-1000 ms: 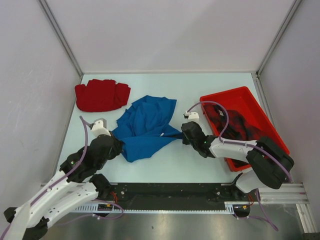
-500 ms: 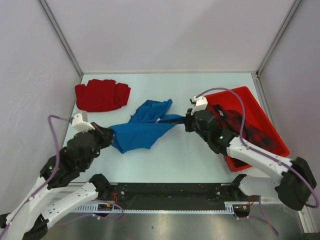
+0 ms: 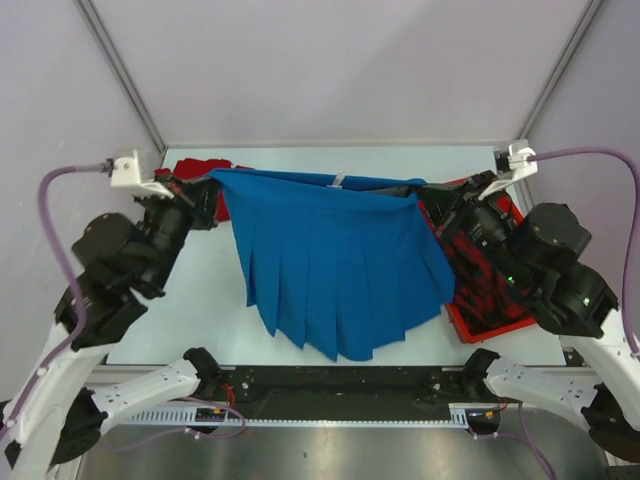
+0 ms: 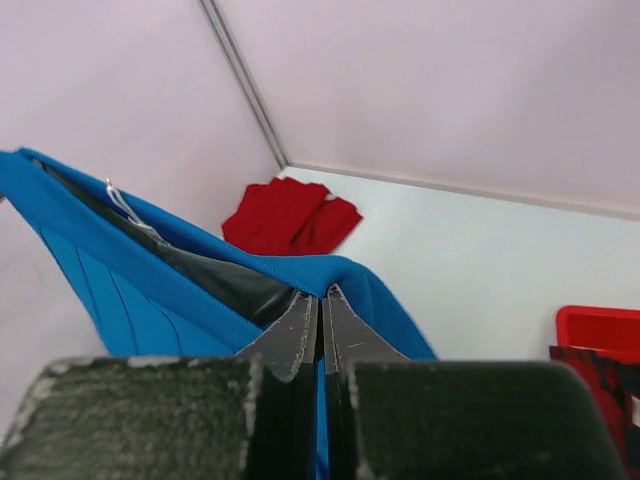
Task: Fold and stack the skirts
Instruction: Flatten out the skirt at the center of the board.
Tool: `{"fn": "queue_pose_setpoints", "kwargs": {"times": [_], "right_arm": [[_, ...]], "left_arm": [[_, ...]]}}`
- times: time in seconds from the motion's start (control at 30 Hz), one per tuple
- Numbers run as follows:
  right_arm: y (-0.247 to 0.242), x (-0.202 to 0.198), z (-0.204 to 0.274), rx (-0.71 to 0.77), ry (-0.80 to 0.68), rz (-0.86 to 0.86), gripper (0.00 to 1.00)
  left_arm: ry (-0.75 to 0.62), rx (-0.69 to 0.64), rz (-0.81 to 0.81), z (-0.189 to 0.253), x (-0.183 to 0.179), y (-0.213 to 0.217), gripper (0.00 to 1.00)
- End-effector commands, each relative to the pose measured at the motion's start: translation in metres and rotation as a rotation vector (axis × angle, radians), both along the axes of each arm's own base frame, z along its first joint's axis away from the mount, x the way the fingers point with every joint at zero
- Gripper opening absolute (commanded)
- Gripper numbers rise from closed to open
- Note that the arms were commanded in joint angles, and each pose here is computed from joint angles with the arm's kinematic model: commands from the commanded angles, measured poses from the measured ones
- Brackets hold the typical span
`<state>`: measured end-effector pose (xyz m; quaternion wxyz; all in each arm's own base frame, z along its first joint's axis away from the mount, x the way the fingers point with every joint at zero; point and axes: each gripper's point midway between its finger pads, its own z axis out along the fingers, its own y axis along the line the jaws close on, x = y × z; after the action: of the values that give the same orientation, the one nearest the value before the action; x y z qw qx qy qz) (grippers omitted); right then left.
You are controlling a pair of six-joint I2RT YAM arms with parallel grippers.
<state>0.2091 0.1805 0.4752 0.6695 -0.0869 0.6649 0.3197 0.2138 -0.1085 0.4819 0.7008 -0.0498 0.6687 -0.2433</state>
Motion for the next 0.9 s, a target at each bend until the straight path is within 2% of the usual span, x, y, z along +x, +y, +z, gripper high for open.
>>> {"fn": "queue_pose_setpoints", "kwargs": {"times": [0.0,0.07,0.13,0.17,0.2,0.23,0.27,0.3,0.33,0.37,0.4,0.43,0.47,0.53,0.63,0.67,0.7,0.73,0.77,0.8,0.83,0.87], "right_arm": [[-0.022,0.029,-0.016,-0.140,0.038,-0.180,0.00],[-0.024,0.047,-0.021,-0.171,0.056,-0.238,0.00],[-0.018,0.077,-0.036,-0.211,0.100,-0.255,0.00],[-0.015,0.089,-0.040,-0.212,0.115,-0.243,0.00],[-0.008,0.109,-0.046,-0.211,0.128,-0.233,0.00],[-0.008,0.121,-0.044,-0.200,0.120,-0.206,0.00],[-0.009,0.129,-0.024,-0.182,0.075,-0.201,0.00],[-0.007,0.138,-0.015,-0.174,0.063,-0.194,0.00],[0.000,0.155,-0.016,-0.190,0.076,-0.179,0.00],[-0.002,0.158,0.017,-0.175,0.013,-0.184,0.00],[0.000,0.162,0.023,-0.185,0.016,-0.181,0.00],[0.008,0.176,0.015,-0.205,0.041,-0.174,0.00],[0.006,0.174,0.029,-0.208,0.024,-0.168,0.00],[0.010,0.178,0.024,-0.221,0.038,-0.162,0.00],[0.000,0.171,0.005,-0.227,0.062,-0.187,0.00],[0.000,0.172,-0.024,-0.239,0.111,-0.189,0.00],[-0.002,0.168,-0.044,-0.252,0.148,-0.191,0.00],[-0.010,0.150,-0.046,-0.232,0.151,-0.198,0.01],[-0.013,0.144,-0.062,-0.232,0.173,-0.211,0.04],[-0.016,0.138,-0.122,-0.265,0.293,-0.218,0.04],[-0.021,0.128,-0.135,-0.265,0.325,-0.231,0.04],[-0.026,0.109,-0.149,-0.278,0.356,-0.237,0.05]], "left_arm": [[-0.020,0.166,0.409,0.011,0.028,0.060,0.00],[-0.020,0.209,0.449,0.007,0.047,0.053,0.00],[0.004,0.275,0.392,-0.007,0.075,0.033,0.00],[0.037,0.286,0.446,-0.014,0.091,0.050,0.00],[0.032,0.257,0.381,-0.010,0.105,0.041,0.00],[0.078,0.286,0.366,-0.024,0.132,0.036,0.00],[0.101,0.293,0.399,-0.025,0.149,0.052,0.00],[0.048,0.296,0.393,0.005,0.154,0.054,0.00],[0.066,0.339,0.388,0.001,0.177,0.050,0.00],[0.042,0.389,0.402,0.014,0.183,0.056,0.00],[-0.028,0.393,0.409,0.048,0.180,0.059,0.00],[-0.031,0.425,0.402,0.050,0.192,0.059,0.00],[-0.070,0.435,0.427,0.073,0.187,0.067,0.00],[-0.078,0.458,0.434,0.080,0.190,0.074,0.00],[-0.072,0.482,0.433,0.066,0.185,0.076,0.00],[0.015,0.508,0.402,0.016,0.196,0.071,0.02],[-0.025,0.462,0.403,0.020,0.180,0.073,0.06],[0.003,0.403,0.367,-0.002,0.176,0.066,0.09],[0.126,0.399,0.327,-0.071,0.178,0.060,0.11],[0.094,0.326,0.315,-0.073,0.157,0.059,0.11],[0.126,0.225,0.273,-0.097,0.148,0.049,0.11],[0.259,0.214,0.283,-0.173,0.137,0.047,0.12]]}}
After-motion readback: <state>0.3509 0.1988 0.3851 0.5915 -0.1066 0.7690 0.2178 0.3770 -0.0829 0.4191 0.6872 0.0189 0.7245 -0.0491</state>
